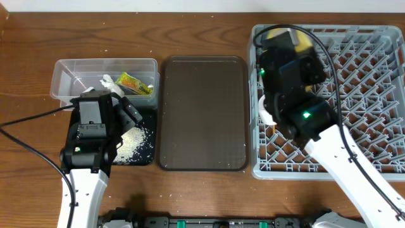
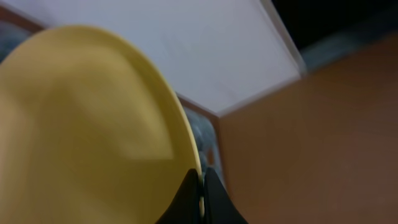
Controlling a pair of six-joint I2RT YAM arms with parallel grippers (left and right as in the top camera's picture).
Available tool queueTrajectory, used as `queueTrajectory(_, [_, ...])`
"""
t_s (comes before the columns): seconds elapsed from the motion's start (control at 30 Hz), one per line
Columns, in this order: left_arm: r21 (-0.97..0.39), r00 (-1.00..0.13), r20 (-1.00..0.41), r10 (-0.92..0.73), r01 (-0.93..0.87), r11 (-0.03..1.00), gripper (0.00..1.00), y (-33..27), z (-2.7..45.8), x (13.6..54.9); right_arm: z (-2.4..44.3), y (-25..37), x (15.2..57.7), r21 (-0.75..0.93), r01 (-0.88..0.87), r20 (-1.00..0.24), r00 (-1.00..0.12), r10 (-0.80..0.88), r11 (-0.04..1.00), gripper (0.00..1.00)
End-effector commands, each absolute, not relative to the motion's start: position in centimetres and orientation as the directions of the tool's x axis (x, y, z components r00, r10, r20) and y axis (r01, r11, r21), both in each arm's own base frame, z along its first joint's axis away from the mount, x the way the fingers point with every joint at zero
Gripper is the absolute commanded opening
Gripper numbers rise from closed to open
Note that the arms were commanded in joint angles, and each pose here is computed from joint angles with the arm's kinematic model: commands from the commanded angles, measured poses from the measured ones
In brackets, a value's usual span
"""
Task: Sort waste into correct bins and load items into the dishwasher rack
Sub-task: 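Lift the yellow plate and carry it right into the dish rack, then stand the yellow plate upright in the rack and release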
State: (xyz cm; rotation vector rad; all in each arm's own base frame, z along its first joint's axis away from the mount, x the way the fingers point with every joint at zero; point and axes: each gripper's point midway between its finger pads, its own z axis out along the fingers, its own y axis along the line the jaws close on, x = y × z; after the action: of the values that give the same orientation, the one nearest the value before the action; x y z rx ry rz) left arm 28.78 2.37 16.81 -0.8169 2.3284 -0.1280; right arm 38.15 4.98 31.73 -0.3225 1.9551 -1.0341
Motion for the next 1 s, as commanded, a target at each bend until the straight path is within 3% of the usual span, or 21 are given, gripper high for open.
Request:
queueTrajectory(0.0, [-0.289, -0.578, -0.569, -0.585, -0.526, 0.800, 0.95, 2.7, 17.4, 29.0, 31.9, 1.4, 37.2, -0.820, 0.218, -0.522, -0.666, -0.533, 0.530, 0.01])
queueTrajectory(0.13, [-0.289, -0.578, -0.569, -0.586, -0.526, 0.800, 0.95, 2.7, 17.4, 29.0, 30.5, -0.8, 37.0, -0.832, 0.205, -0.485, -0.722, -0.494, 0.516, 0.01])
queueTrajectory(0.4, [-0.289, -0.578, -0.569, -0.586, -0.526, 0.800, 0.95, 2.7, 17.4, 29.0, 25.4, -2.1, 36.5, -0.780, 0.205, -0.486, -0.793, -0.366, 0.592, 0.01])
queueTrajectory(0.7, [-0.289, -0.578, -0.569, -0.585, -0.526, 0.800, 0.95, 2.7, 17.4, 29.0, 20.7, -1.5, 38.2, -0.826, 0.102, -0.362, -0.849, -0.385, 0.554, 0.01])
queueTrajectory(0.97, [-0.289, -0.578, -0.569, -0.585, -0.526, 0.800, 0.95, 2.7, 17.4, 29.0, 19.9, -0.7, 40.0, -0.808, 0.143, -0.415, -0.826, -0.381, 0.571, 0.01])
